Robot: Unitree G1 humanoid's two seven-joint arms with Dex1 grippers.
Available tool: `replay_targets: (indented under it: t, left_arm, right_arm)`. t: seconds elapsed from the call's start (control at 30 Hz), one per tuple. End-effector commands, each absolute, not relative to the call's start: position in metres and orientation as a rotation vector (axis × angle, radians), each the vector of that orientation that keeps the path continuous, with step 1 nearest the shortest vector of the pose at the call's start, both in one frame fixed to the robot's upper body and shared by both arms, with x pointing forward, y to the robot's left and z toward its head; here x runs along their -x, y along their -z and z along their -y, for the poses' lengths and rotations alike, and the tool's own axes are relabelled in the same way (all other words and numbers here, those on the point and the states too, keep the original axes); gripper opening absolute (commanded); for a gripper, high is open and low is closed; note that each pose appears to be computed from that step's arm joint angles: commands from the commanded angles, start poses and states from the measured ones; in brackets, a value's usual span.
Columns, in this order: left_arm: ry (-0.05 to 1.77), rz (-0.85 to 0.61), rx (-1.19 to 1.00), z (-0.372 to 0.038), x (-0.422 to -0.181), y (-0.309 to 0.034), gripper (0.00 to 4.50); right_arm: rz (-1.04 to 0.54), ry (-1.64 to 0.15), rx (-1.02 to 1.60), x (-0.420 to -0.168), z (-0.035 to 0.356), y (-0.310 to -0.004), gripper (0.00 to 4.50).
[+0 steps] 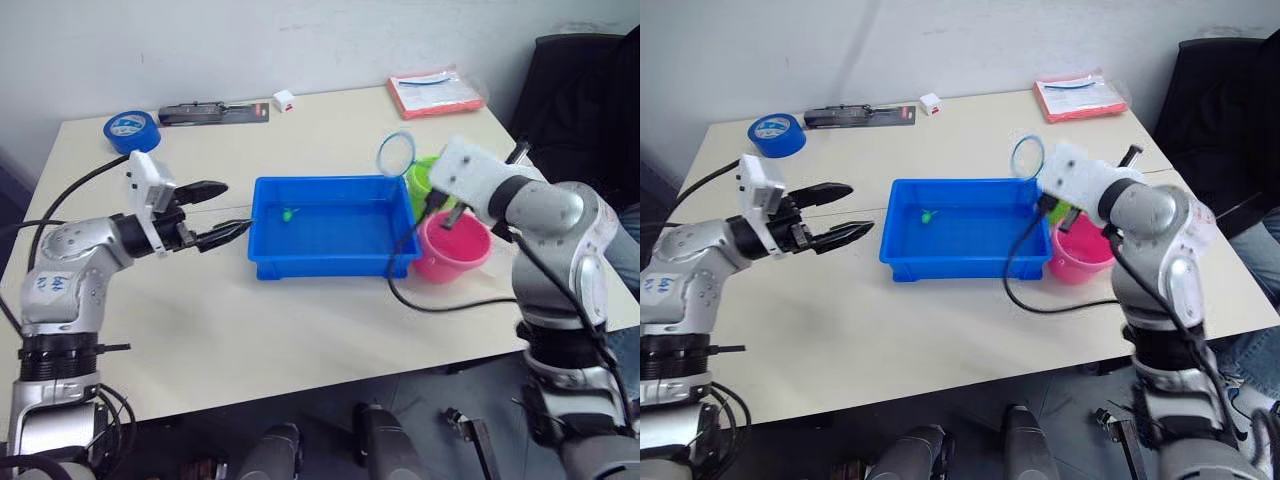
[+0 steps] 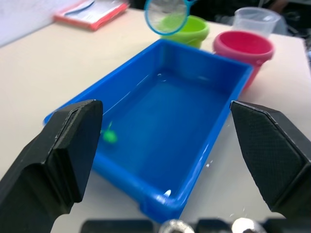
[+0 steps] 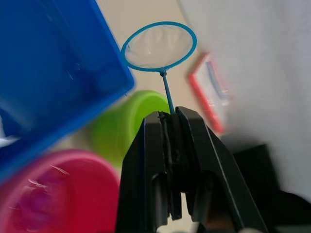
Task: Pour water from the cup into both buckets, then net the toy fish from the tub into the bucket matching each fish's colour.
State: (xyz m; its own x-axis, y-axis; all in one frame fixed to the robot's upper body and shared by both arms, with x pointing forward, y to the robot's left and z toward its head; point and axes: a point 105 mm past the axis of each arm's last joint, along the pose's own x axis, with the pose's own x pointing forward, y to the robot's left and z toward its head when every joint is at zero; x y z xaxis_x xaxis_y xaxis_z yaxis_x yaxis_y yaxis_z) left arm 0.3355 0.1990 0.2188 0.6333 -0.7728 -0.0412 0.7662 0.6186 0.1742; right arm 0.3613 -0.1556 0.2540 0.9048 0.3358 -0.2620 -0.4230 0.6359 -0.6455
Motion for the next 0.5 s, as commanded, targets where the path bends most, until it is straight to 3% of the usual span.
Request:
replay_targets:
  t: [0.03, 0.23, 0.5]
  left_arm:
    - [0.833, 0.056, -0.193, -0.203, -0.33, -0.231, 4.5]
    - [0.721, -0.092, -0.187, -0.225, -0.312, -0.221, 4.5]
    - [0.631, -0.166, -0.137, -0.238, -0.304, -0.21, 4.5]
  right_arm:
    - [-0.205, -0.492, 0.518, -0.357, 0.152, -0.254, 0.78]
    - [-0.42, -0.732, 0.299, -0.344, 0.114, -0.23, 0.78]
    - [-0.503, -0.758, 0.287, -0.355, 0.091, -0.211, 0.78]
